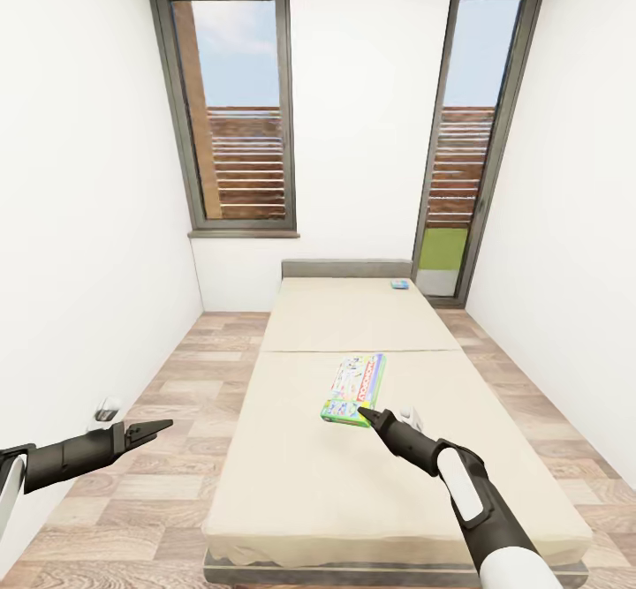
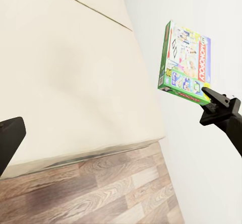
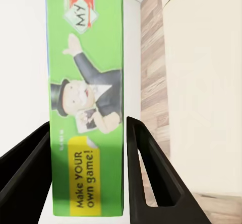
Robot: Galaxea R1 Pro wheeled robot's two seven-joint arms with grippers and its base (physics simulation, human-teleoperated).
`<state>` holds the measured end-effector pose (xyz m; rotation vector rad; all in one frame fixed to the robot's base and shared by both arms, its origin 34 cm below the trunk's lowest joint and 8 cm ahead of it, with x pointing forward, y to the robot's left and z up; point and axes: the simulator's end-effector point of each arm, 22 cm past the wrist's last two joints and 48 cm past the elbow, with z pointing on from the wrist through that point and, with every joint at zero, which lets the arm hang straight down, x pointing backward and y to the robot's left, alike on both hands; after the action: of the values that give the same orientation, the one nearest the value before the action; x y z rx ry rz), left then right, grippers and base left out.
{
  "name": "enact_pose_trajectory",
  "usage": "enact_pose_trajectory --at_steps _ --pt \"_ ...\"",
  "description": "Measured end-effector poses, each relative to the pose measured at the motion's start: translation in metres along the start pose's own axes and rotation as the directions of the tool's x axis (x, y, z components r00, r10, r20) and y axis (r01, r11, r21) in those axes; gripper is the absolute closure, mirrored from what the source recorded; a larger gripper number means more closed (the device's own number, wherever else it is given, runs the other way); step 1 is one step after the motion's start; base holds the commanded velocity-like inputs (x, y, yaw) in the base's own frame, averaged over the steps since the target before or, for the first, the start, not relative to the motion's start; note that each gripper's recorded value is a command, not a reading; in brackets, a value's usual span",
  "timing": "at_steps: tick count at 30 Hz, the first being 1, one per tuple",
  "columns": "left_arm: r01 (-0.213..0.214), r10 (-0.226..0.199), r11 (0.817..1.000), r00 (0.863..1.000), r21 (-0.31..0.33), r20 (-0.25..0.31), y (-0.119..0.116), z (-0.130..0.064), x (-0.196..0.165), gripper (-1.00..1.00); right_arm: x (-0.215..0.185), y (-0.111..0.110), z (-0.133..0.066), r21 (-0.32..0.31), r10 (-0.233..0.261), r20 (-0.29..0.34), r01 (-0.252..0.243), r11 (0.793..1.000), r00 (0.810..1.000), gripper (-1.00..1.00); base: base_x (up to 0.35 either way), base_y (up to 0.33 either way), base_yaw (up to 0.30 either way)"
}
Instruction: Put all the toys in the child's room - the three board games (two on the bed and one on the table), the two jigsaw puzzles on the table, and the tennis ball on the table - inside the toy box on the table in the child's room.
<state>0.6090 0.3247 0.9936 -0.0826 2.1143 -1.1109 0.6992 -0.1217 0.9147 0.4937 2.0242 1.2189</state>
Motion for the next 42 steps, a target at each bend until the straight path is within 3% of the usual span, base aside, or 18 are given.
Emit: enact_pose_trajectory --at_steps 12,34,42 --pt "-0.009 0.009 1.000 1.000 0.005 -0.030 -0.014 0.001 0.001 -1.00 -0.003 0.012 -0.006 0.000 0.000 0.000 0.000 1.000 1.000 1.00 0.000 0.000 0.000" --pt "-0.009 0.009 1.000 0.999 0.005 -0.033 -0.033 -0.011 -0.007 -1.00 -0.011 0.037 -0.018 -0.012 -0.006 0.008 0.006 1.000 1.000 1.00 0.000 0.000 0.000" --pt "-0.009 0.010 1.000 0.999 0.005 -0.033 -0.039 -0.015 -0.010 -1.00 -0.012 0.043 -0.022 -0.012 -0.006 0.008 0.006 1.000 1.000 1.00 0.000 0.000 -0.195"
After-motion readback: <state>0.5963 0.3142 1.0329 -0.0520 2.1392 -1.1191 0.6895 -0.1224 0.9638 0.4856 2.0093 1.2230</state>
